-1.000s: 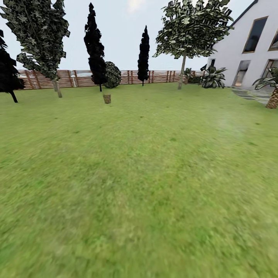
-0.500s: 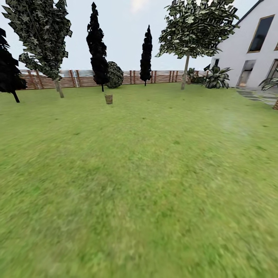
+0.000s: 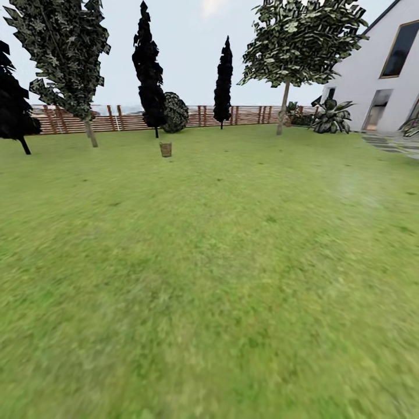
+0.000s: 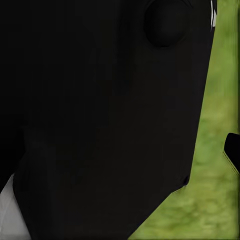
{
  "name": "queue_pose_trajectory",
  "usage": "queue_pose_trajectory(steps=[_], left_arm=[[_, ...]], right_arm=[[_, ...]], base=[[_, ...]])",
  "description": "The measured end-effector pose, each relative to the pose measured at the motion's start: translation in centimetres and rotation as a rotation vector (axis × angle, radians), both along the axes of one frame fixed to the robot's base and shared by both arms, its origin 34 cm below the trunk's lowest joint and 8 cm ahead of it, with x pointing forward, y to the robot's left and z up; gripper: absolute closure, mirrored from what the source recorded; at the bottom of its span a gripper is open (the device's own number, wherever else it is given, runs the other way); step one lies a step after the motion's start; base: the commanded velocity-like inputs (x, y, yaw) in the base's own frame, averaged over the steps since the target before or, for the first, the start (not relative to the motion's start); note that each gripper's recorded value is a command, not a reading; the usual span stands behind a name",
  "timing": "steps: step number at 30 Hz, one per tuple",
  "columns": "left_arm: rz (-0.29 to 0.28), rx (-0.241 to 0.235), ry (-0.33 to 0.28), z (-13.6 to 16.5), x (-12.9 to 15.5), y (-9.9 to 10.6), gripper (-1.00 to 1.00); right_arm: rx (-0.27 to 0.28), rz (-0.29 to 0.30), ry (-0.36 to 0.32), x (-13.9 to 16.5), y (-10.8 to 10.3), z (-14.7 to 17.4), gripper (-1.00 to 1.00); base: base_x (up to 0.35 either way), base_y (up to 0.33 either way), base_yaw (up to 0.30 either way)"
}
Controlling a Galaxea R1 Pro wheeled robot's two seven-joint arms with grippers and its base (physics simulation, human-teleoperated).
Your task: Take the three Easter eggs out of the wicker basket on the lawn in the garden, then place them on the lawn next to a single tree (choose any tree) so that all three eggs are next to the same tree and none are left in the basket.
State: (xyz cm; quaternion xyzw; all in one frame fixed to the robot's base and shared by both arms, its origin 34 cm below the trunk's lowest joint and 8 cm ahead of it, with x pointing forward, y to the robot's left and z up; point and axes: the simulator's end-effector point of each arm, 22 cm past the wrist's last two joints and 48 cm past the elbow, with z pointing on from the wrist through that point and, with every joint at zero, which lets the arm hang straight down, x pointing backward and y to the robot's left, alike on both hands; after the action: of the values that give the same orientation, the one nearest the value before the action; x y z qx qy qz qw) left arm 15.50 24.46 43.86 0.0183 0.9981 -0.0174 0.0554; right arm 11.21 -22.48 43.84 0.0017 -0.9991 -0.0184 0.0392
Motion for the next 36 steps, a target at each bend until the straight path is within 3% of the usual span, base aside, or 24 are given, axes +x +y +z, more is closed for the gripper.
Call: queue_pose_trajectory(steps=[36], left_arm=[[0.000,0.000,0.000,0.00,-0.02,0.00,-1.00]], right_arm=[[0.000,0.000,0.000,-0.01,0.00,0.00,-1.00]], base=[[0.339,0.000,0.025]])
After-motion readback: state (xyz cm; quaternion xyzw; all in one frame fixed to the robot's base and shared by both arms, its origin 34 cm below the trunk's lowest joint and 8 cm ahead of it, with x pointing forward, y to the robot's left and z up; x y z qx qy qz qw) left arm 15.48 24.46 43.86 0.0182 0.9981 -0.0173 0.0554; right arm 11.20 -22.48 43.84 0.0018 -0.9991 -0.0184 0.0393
